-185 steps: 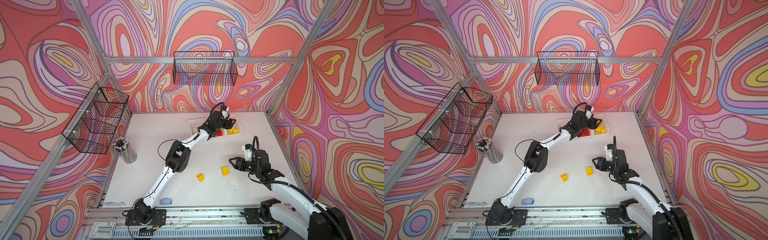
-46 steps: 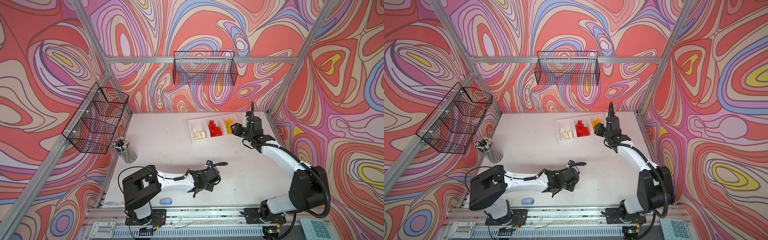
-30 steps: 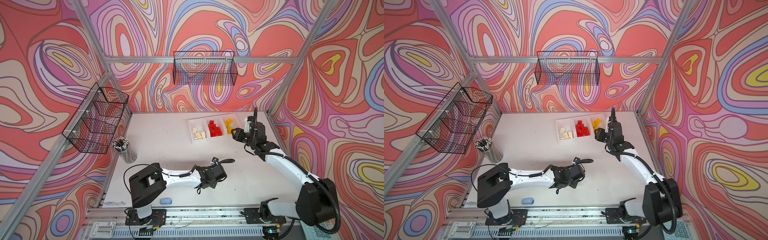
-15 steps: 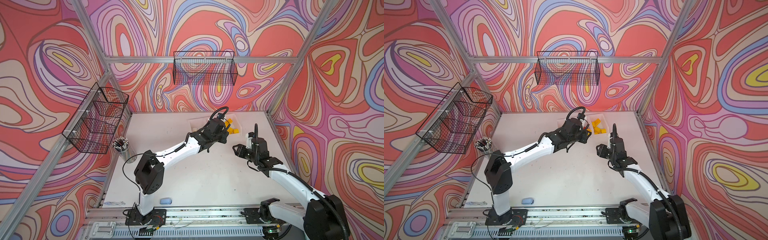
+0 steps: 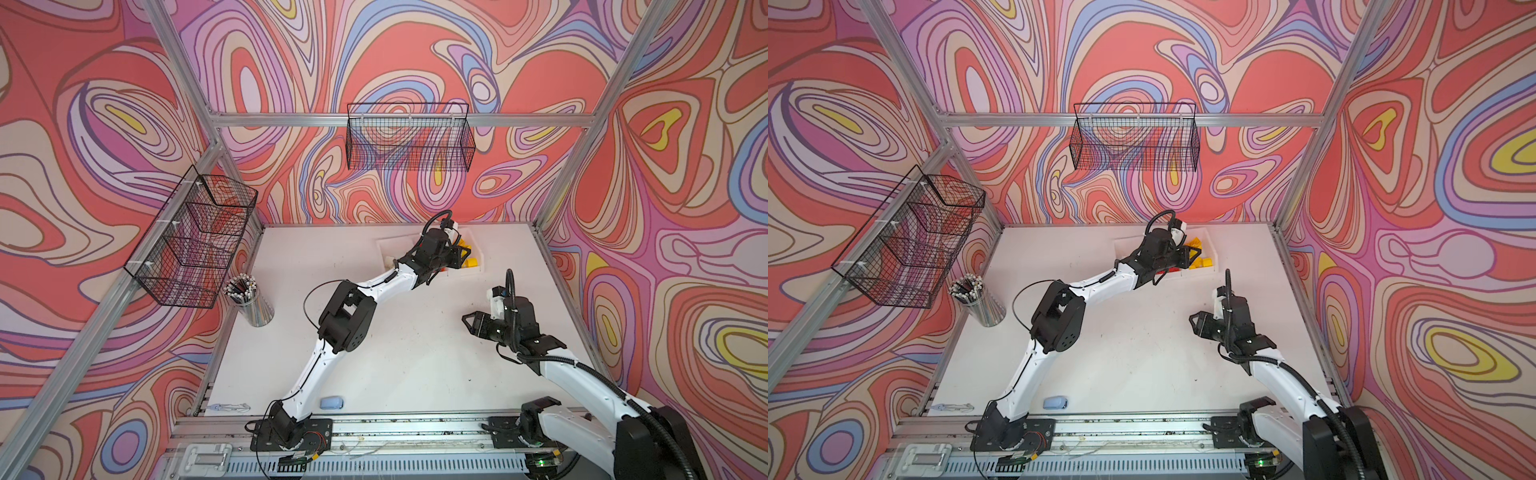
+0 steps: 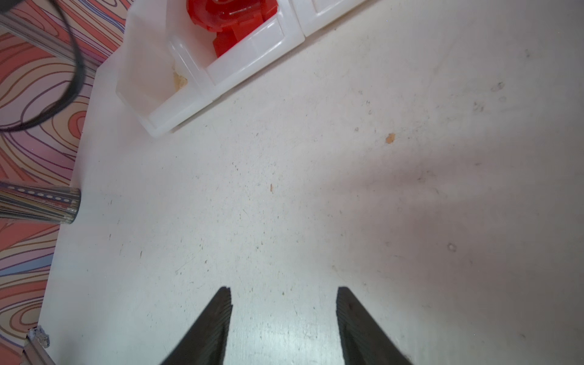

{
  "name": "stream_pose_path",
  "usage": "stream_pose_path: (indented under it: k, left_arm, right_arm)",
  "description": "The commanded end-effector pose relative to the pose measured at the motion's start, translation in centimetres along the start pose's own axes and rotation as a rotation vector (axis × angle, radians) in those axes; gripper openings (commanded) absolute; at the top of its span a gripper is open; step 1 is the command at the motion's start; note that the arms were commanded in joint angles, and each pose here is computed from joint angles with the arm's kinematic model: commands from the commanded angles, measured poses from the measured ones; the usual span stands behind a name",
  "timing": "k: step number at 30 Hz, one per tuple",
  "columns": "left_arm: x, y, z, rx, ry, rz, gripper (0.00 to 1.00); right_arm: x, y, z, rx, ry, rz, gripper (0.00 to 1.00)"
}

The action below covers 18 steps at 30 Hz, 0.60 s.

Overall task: Sort the legos into containers by color
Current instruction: 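Carry the yellow brick into the yellow compartment and release it with the left gripper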

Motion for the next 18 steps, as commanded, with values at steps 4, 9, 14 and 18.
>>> stream_pose_path:
  k: [4,9,14,18]
  left_arm:
    - [0.6,-2.2,3.2,-0.139,-0.028,-0.002,0.22]
    - [2.7,-3.7,2.3,-0.119,-0.026,0.099,0.25]
    - [5.0,-4.2,1.1,-0.095,0.063,0.147,0.36]
    - [4.5,-4.3,1.1,-0.08,0.044,0.114,0.56]
  right_arm:
    - [1.0,0.4,-0.4,-0.001,0.029,0.072,0.56]
    - [0.9,0.2,-0.5,0.003,0.024,0.073,0.56]
    - [0.7,0.3,-0.7,-0.007,0.018,0.076,0.56]
    - [0.8,0.6,-0.7,-0.017,0.021,0.086,0.56]
Point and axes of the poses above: each gripper's point midway between its finger pads, its own y axis back along the fingers, its own x axis along the line the jaws close on, z = x × y, the point moved 4 cm from there along y, back along the fingers, and after that the axes turned 12 degrees about -y, right-handed, at the moved point
